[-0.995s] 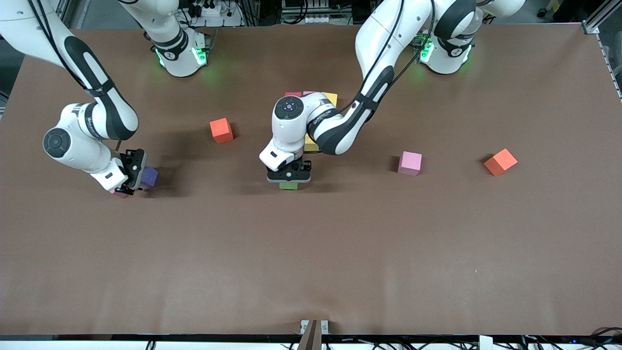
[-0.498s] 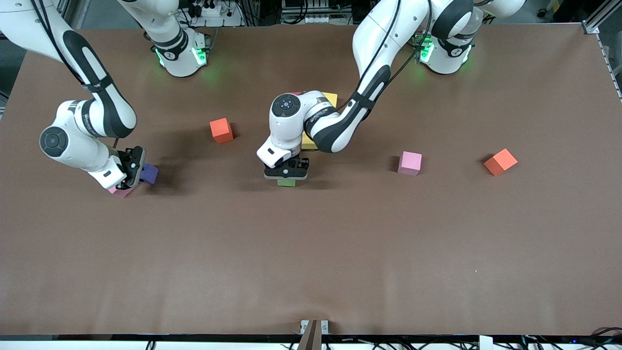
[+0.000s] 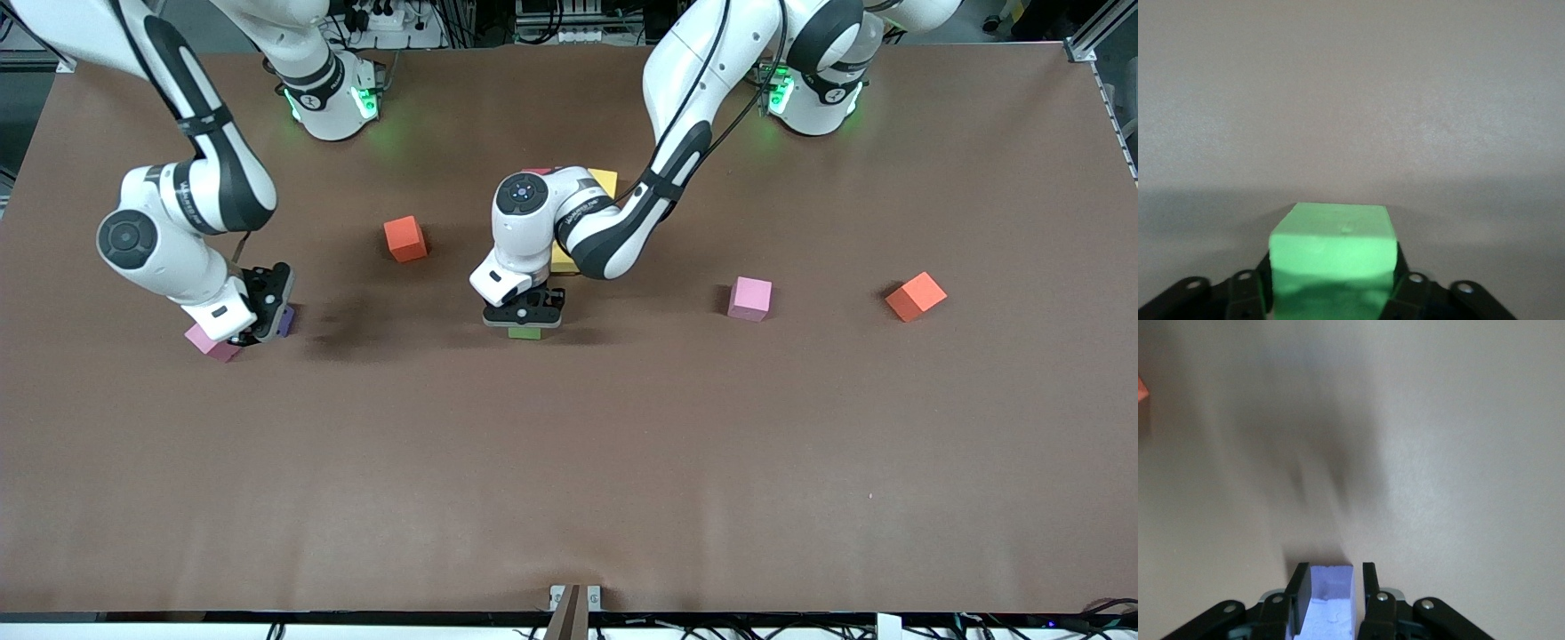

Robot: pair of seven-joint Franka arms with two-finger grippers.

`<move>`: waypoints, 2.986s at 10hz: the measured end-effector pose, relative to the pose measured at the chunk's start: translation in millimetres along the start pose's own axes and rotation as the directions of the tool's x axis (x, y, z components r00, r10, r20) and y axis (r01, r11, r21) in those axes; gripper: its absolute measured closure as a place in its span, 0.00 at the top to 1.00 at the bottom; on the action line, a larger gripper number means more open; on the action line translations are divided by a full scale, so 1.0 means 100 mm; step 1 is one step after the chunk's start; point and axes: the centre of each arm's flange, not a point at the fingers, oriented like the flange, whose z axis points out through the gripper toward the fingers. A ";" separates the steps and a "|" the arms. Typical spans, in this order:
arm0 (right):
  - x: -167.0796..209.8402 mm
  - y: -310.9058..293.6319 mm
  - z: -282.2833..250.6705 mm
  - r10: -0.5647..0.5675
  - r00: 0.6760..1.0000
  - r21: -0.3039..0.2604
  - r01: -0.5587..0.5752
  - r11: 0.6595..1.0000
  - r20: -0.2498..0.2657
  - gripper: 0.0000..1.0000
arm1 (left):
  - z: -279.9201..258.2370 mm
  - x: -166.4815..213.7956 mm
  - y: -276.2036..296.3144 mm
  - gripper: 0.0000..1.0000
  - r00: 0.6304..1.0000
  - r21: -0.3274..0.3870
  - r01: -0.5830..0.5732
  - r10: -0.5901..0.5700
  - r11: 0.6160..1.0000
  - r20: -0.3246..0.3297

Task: Form number 2 with 11 blocks
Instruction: 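Set the green cube below cyan while the right gripper grasps purple, then grasp the pink cube with the left gripper while the right gripper lifts purple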

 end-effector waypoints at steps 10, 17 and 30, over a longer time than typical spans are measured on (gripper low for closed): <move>-0.83 0.11 0.53 -0.007 1.000 0.041 0.008 0.999 -0.026 1.00 | -0.58 0.29 -0.03 1.00 0.999 0.002 0.037 -0.037 0.999 -0.021; -0.89 -0.06 0.89 -0.035 0.999 0.083 0.038 0.996 -0.036 1.00 | -0.86 1.31 -2.05 1.00 0.957 0.215 0.258 -0.280 0.942 0.080; -0.83 -0.31 0.94 -0.078 0.996 0.029 0.079 0.996 -0.044 0.99 | -0.73 0.35 -3.97 1.00 0.981 0.136 -0.095 0.069 0.986 0.182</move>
